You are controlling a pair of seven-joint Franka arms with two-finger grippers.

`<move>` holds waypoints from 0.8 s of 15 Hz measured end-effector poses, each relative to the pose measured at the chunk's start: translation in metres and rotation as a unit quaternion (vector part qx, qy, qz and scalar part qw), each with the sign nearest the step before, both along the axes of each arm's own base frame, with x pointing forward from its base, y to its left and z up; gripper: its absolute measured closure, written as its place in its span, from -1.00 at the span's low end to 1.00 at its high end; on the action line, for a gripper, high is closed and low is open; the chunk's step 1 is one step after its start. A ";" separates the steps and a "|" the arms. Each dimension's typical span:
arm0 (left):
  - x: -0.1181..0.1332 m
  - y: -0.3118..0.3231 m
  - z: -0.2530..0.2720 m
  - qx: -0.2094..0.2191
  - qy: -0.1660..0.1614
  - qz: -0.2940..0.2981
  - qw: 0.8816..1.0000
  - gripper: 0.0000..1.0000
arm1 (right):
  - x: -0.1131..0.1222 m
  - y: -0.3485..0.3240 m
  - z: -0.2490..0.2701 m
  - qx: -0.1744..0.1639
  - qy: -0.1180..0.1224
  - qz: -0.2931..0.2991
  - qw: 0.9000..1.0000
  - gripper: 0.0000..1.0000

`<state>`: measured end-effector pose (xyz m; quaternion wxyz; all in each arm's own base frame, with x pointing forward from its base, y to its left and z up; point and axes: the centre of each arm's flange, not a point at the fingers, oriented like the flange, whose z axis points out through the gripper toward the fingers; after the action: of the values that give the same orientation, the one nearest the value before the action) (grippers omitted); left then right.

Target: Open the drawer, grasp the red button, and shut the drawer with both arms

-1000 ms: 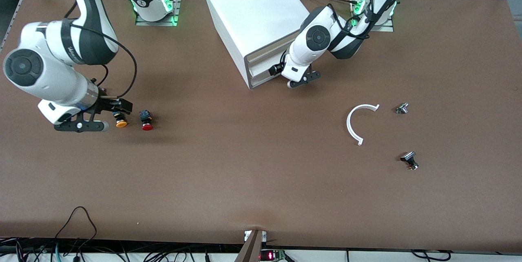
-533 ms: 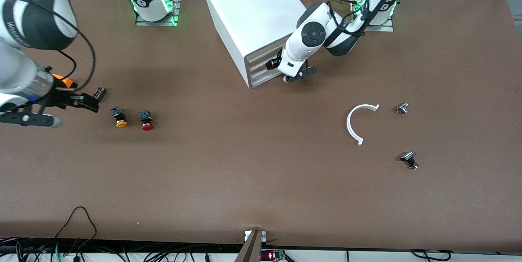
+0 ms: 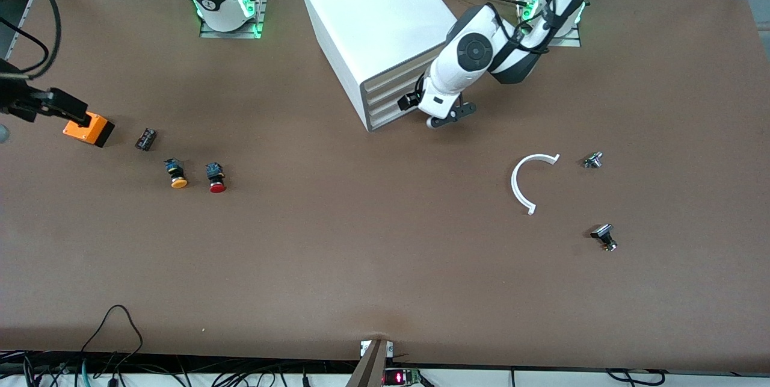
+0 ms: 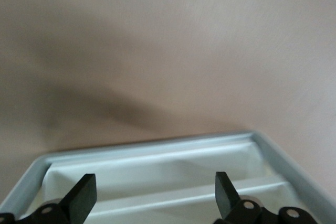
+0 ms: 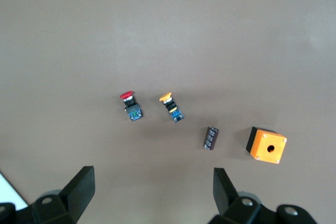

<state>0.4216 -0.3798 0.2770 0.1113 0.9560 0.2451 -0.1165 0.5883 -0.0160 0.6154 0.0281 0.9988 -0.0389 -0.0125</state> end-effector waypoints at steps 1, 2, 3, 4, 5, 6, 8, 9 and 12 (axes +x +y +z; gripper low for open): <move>0.015 0.013 0.010 -0.005 -0.020 0.013 1.000 -0.99 | 0.000 -0.003 0.000 0.000 0.001 -0.003 1.000 -1.00; 0.034 0.033 0.022 -0.006 -0.042 0.022 0.999 -0.99 | 0.001 -0.006 -0.003 0.002 0.004 -0.006 1.000 -1.00; 0.056 0.059 0.035 -0.006 -0.066 0.023 0.998 -0.99 | 0.004 -0.008 -0.009 0.006 0.008 -0.008 1.000 -1.00; 0.077 0.089 0.047 -0.006 -0.091 0.017 0.996 -0.99 | 0.008 -0.009 -0.016 0.008 0.014 -0.007 1.000 -1.00; 0.095 0.122 0.059 -0.002 -0.112 0.001 0.994 -0.99 | 0.011 -0.007 -0.023 0.008 0.019 -0.006 1.000 -1.00; 0.107 0.151 0.070 0.005 -0.123 -0.019 0.992 -0.99 | 0.014 -0.004 -0.029 0.008 0.023 -0.003 1.000 -1.00; 0.125 0.201 0.099 0.015 -0.123 -0.057 0.991 -0.99 | 0.016 0.002 -0.033 0.010 0.025 0.002 1.000 -1.00; 0.131 0.223 0.117 0.017 -0.115 -0.077 0.990 -0.99 | 0.017 0.004 -0.033 0.010 0.023 0.004 1.000 -1.00; 0.142 0.280 0.186 0.024 -0.099 -0.144 0.984 -0.99 | 0.018 0.009 -0.029 0.010 0.017 0.008 1.000 -1.00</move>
<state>0.5641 -0.0998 0.4634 0.0946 0.9905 0.0955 -0.0299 0.6060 -0.0073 0.5866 0.0193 0.9989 -0.0306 -0.0300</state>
